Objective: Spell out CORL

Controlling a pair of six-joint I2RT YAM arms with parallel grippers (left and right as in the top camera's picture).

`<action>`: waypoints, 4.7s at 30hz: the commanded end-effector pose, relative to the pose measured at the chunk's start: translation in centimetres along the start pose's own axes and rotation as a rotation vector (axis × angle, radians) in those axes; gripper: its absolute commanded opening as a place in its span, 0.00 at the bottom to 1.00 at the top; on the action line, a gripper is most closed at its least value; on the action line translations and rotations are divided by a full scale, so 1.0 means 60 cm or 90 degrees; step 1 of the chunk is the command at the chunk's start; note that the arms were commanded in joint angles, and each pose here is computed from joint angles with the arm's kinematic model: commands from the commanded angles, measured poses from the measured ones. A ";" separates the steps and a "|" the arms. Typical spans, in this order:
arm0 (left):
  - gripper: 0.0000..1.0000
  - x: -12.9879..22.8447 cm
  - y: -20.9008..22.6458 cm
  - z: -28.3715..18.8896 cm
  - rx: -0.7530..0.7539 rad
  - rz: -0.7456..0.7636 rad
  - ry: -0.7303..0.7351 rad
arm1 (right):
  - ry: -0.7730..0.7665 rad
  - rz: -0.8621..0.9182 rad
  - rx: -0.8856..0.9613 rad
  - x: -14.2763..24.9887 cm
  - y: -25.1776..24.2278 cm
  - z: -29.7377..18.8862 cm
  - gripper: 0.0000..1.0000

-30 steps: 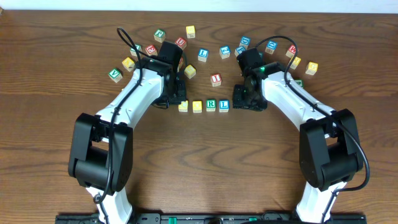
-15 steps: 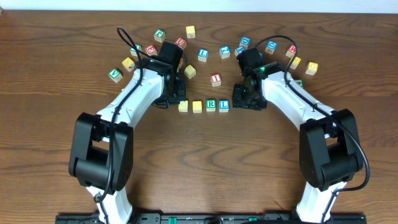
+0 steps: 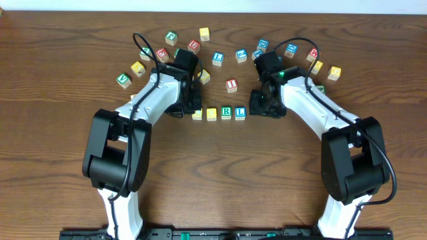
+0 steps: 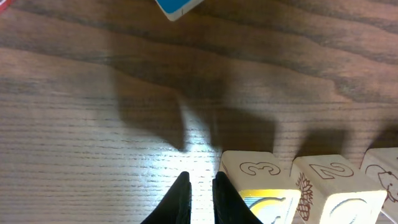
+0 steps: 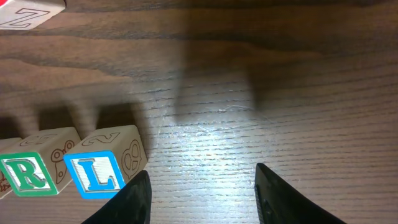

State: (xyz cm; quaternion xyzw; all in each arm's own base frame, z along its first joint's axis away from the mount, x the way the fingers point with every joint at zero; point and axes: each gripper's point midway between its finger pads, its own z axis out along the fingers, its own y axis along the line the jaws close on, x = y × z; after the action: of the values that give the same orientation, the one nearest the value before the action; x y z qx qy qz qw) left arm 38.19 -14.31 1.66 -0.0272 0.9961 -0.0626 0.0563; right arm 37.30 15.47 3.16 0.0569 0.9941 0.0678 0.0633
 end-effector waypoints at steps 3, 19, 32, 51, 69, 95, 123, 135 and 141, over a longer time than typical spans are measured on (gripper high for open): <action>0.13 0.009 -0.008 0.003 0.006 -0.004 0.012 | 0.010 0.003 0.003 0.008 0.001 0.008 0.48; 0.13 0.016 -0.043 0.006 0.017 0.028 0.003 | 0.015 0.003 0.005 0.011 -0.001 0.009 0.48; 0.13 0.008 -0.050 0.006 0.024 0.032 -0.011 | 0.011 0.002 0.003 0.011 0.001 0.010 0.47; 0.13 0.015 -0.078 0.007 0.032 0.058 -0.019 | -0.005 -0.005 -0.007 0.013 0.008 0.029 0.45; 0.13 -0.031 -0.069 -0.067 0.053 0.056 -0.089 | -0.094 -0.039 -0.025 -0.066 0.041 -0.033 0.36; 0.13 -0.080 0.052 -0.145 -0.002 -0.018 -0.162 | -0.084 -0.101 -0.036 -0.044 0.111 0.058 0.32; 0.13 -0.098 0.058 -0.170 -0.019 0.011 -0.197 | -0.135 -0.096 -0.051 -0.094 0.114 0.002 0.32; 0.73 -0.100 0.115 -0.422 -0.020 -0.006 -0.400 | -0.282 -0.073 -0.078 -0.140 0.043 -0.281 0.71; 0.97 -0.076 0.147 -0.500 -0.023 -0.036 -0.469 | -0.350 -0.017 -0.031 -0.112 -0.046 -0.400 0.99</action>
State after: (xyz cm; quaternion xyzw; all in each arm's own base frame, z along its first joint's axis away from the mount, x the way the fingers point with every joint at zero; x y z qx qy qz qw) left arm 39.15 -2.41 29.77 -0.0728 0.9126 -0.0430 0.4001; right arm 40.93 11.13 25.02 0.0419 0.9458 0.0974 0.3070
